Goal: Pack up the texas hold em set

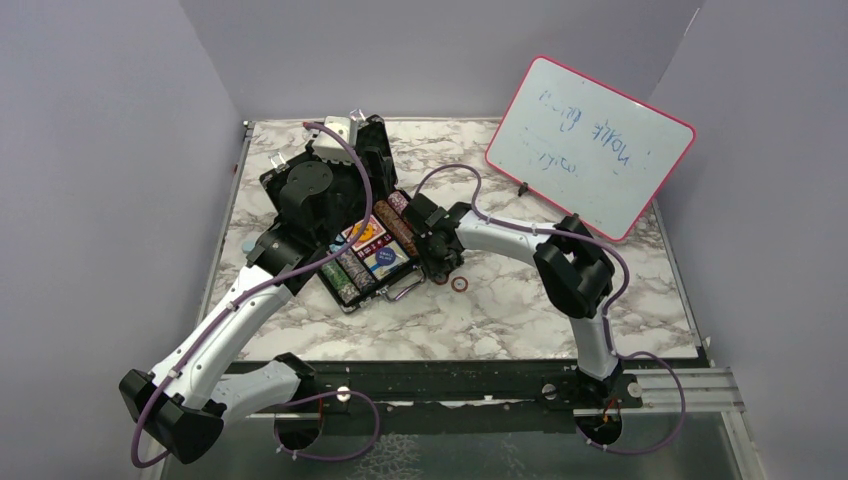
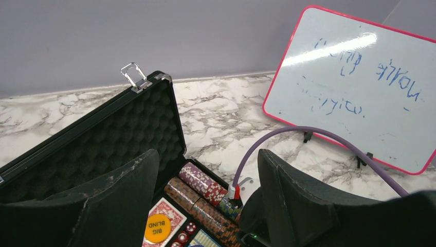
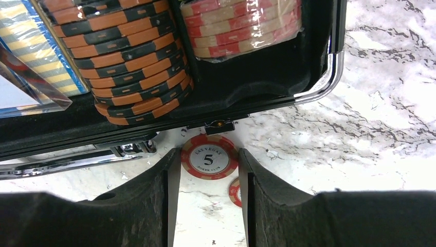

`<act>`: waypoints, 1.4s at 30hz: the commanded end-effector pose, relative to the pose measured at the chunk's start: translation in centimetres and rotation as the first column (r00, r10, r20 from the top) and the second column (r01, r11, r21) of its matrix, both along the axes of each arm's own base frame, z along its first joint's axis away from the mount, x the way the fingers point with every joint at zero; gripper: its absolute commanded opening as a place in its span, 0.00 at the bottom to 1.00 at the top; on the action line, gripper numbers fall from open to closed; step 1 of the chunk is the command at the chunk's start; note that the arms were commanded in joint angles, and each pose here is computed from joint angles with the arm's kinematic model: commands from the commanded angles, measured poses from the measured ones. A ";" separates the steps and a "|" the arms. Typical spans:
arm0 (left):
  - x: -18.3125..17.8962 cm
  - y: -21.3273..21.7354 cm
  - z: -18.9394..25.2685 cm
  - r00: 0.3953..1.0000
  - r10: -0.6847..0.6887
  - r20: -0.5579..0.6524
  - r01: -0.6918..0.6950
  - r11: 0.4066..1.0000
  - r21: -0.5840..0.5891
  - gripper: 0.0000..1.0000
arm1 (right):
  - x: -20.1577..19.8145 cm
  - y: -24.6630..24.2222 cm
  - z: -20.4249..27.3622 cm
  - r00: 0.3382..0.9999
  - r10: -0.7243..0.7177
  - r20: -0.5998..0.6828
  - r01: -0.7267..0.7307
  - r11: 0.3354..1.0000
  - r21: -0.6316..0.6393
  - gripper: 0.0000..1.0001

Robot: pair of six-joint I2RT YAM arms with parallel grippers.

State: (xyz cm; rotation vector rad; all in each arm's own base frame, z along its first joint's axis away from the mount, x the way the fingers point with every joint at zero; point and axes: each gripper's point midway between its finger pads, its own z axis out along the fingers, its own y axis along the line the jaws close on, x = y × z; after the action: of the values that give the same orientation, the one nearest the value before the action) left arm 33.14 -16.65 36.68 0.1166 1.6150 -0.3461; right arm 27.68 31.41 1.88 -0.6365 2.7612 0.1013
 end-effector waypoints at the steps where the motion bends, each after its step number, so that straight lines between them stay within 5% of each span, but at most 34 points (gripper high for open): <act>1: -0.1 0.8 2.2 0.999 0.030 0.045 -0.029 0.999 -0.016 0.73 | -0.1 -1.2 1.1 0.999 -0.039 0.024 0.040 0.998 -0.049 0.44; 10: 0.0 0.8 2.1 0.999 0.031 0.043 -0.030 0.999 -0.011 0.73 | 0.6 -2.0 5.0 0.985 -0.124 0.118 0.125 0.992 0.006 0.45; 33: 0.0 0.5 1.9 0.999 0.019 0.037 -0.019 1.000 -0.015 0.73 | -1.5 -4.7 0.8 0.986 -0.160 0.038 0.162 0.985 -0.054 0.45; 42: -0.1 0.6 1.6 0.999 0.023 0.029 -0.022 1.000 -0.020 0.73 | -1.7 -4.3 0.7 0.989 -0.147 0.026 0.147 0.989 -0.026 0.54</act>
State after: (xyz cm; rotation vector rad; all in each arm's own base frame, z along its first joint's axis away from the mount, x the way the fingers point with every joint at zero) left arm 33.34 -16.74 36.37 0.1231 1.6226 -0.3385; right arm 25.94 26.80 2.95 -0.4499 2.7771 -0.0124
